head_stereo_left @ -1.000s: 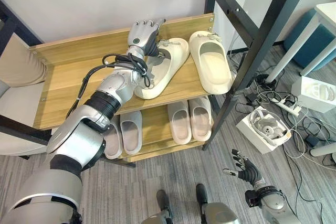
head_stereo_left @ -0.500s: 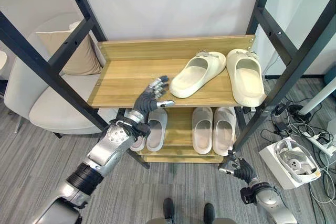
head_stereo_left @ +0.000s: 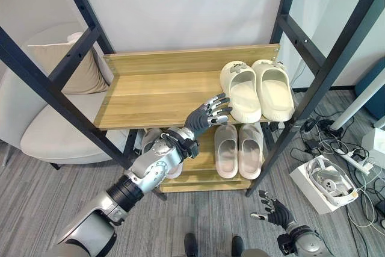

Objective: Arrange the slippers neatly on the shoe rack.

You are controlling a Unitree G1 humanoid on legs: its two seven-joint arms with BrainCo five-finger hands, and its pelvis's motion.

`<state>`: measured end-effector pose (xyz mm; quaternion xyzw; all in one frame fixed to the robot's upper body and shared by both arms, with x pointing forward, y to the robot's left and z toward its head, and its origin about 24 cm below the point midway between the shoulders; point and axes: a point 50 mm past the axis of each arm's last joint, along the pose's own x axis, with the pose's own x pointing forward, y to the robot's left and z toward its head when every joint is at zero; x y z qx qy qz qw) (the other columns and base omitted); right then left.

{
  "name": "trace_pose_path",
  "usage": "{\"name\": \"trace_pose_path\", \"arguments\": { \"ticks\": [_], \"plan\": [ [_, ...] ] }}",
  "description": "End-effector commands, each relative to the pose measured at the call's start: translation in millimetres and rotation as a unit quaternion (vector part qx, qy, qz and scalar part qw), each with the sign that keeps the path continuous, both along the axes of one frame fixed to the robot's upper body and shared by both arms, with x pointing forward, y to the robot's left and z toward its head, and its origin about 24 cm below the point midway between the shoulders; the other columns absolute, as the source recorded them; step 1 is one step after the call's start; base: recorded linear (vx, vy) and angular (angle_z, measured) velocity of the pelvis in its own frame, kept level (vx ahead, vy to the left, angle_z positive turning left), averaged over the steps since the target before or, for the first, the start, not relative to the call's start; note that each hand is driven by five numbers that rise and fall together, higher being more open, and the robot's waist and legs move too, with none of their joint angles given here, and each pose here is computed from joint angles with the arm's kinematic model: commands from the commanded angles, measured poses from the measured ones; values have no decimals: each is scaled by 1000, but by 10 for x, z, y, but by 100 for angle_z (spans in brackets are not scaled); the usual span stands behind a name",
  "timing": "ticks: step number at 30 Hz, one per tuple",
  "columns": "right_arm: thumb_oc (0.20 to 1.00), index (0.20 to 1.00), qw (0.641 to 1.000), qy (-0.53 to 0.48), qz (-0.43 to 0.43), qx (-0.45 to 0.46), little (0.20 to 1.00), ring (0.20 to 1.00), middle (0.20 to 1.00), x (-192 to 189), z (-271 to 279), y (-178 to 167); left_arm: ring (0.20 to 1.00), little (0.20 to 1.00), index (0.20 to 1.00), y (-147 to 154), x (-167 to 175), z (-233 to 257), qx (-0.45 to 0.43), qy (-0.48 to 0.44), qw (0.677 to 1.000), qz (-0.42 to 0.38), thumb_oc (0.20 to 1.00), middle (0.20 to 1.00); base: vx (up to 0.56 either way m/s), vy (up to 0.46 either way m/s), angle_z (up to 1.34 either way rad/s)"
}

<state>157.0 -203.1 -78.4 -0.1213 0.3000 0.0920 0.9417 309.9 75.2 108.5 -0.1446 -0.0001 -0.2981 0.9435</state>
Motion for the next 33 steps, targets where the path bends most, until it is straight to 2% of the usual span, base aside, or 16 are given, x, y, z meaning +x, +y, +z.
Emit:
{"name": "trace_pose_path", "arguments": {
  "ticks": [1, 2, 3, 4, 6, 7, 8, 11, 15, 16, 17, 22, 25, 29, 31, 33],
  "plan": [
    [1000, 1000, 998, -58, 2, 15, 1000, 1000, 1000, 153, 154, 98, 1000, 1000, 1000, 90, 196, 352, 11, -100, 991, 91, 1000, 1000, -8, -14, -9],
    [1000, 1000, 998, -63, -3, 19, 1000, 1000, 1000, 171, 148, 137, 1000, 1000, 1000, 220, 213, 453, -5, -131, 978, 161, 1000, 1000, -20, -25, -4],
    [1000, 1000, 997, -75, -7, 24, 1000, 1000, 1000, 211, 162, 164, 1000, 1000, 1000, 423, 91, 719, -30, -212, 954, 211, 1000, 1000, -16, -20, 6],
    [1000, 1000, 996, -82, -6, 32, 1000, 1000, 1000, 226, 175, 180, 1000, 1000, 1000, 522, -14, 867, -43, -263, 941, 210, 1000, 1000, 4, -3, 25],
    [1000, 1000, 995, -86, -7, 58, 1000, 1000, 1000, 208, 188, 190, 1000, 1000, 1000, 633, -350, 1084, -52, -357, 923, 136, 1000, 1000, 30, 22, 25],
    [1000, 1000, 995, -80, -8, 65, 1000, 1000, 1000, 185, 165, 205, 1000, 1000, 1000, 617, -427, 1059, -61, -354, 928, 105, 1000, 1000, 17, 20, 8],
    [1000, 1000, 995, -73, -7, 72, 1000, 1000, 1000, 174, 142, 218, 1000, 1000, 1000, 533, -530, 993, -46, -346, 937, 28, 1000, 1000, 5, 14, 13],
    [1000, 1000, 995, -68, 2, 73, 1000, 1000, 1000, 164, 128, 205, 1000, 1000, 1000, 477, -660, 892, 44, -339, 936, -79, 1000, 1000, 5, 8, 13],
    [1000, 1000, 995, -66, 18, 70, 1000, 1000, 1000, 191, 120, 224, 1000, 1000, 1000, 468, -725, 461, 125, -251, 947, -155, 1000, 1000, 0, 1, -5],
    [1000, 1000, 995, -71, 24, 68, 1000, 1000, 1000, 221, 141, 215, 1000, 1000, 1000, 512, -774, 165, 161, -197, 953, -167, 1000, 1000, 0, 0, 0],
    [1000, 1000, 995, -70, 25, 68, 1000, 1000, 1000, 218, 139, 215, 1000, 1000, 1000, 513, -775, 161, 161, -196, 953, -167, 1000, 1000, 0, 0, 0],
    [1000, 1000, 995, -79, 17, 64, 1000, 1000, 1000, 269, 179, 165, 1000, 1000, 1000, 747, -945, -792, 248, -32, 964, -96, 1000, 1000, 0, 0, 0],
    [1000, 1000, 995, -79, 2, 56, 1000, 1000, 1000, 269, 186, 112, 1000, 1000, 1000, 961, -1133, -1310, 272, 84, 959, -8, 1000, 1000, -18, 20, 6],
    [1000, 1000, 996, -74, -19, 50, 1000, 1000, 1000, 256, 165, 82, 1000, 1000, 1000, 1141, -1332, -1722, 260, 196, 939, 108, 1000, 1000, -15, 5, 5],
    [1000, 1000, 996, -73, -32, 42, 1000, 1000, 1000, 245, 145, 70, 1000, 1000, 1000, 1229, -1338, -1804, 274, 210, 923, 172, 1000, 1000, -10, -3, 9],
    [1000, 1000, 996, -71, -36, 35, 1000, 1000, 1000, 230, 133, 56, 1000, 1000, 1000, 1259, -1346, -1830, 276, 217, 917, 191, 1000, 1000, -3, -4, 10]
  ]
}}
